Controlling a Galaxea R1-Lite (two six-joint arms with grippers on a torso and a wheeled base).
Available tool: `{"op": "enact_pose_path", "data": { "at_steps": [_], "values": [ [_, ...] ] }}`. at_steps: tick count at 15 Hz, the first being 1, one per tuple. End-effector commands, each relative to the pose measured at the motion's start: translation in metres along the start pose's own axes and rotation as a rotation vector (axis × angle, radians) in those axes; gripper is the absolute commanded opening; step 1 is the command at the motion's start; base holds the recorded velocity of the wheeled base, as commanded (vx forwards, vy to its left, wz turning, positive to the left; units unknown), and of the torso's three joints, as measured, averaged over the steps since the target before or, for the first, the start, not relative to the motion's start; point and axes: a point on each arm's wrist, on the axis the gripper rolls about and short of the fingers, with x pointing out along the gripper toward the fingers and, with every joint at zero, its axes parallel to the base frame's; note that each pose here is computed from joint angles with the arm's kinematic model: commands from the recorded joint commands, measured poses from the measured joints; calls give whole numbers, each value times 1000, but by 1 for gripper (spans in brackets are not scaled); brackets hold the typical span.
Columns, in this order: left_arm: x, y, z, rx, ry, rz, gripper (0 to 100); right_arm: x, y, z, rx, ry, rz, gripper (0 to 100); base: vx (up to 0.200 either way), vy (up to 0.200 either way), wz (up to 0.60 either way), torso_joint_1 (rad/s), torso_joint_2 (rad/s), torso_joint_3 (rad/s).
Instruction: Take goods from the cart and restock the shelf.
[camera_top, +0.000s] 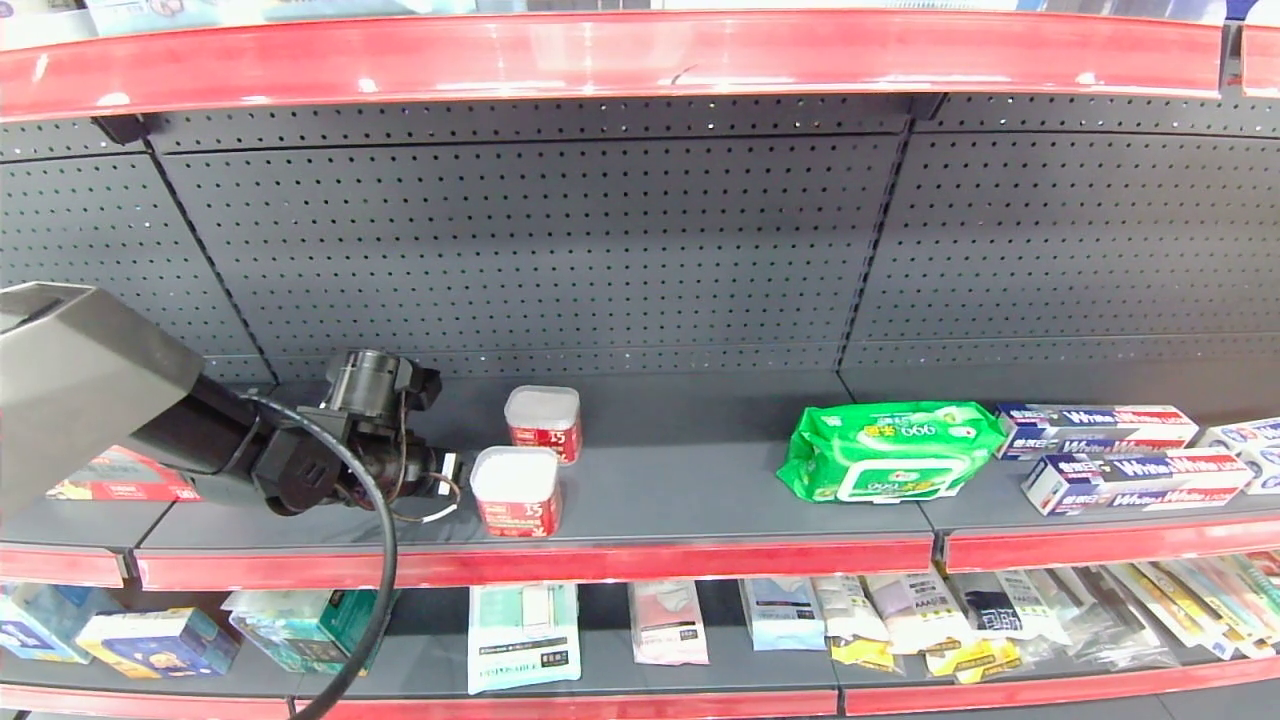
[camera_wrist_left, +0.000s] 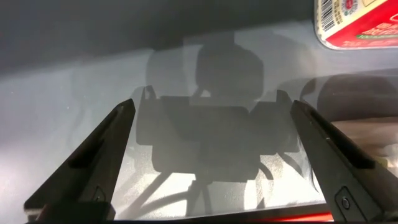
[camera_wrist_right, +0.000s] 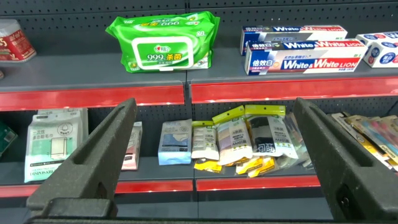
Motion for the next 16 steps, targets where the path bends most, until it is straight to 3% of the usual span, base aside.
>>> {"op": "enact_pose_path", "data": {
  "at_steps": [1,16],
  "values": [
    [1,0,1,0,-2,0,100,0,0,0,0,0,2,100,0,0,0,0,0,0],
    [2,-5,2,10,-4,-9,100,0,0,0,0,2,2,100,0,0,0,0,0,0]
  ]
}}
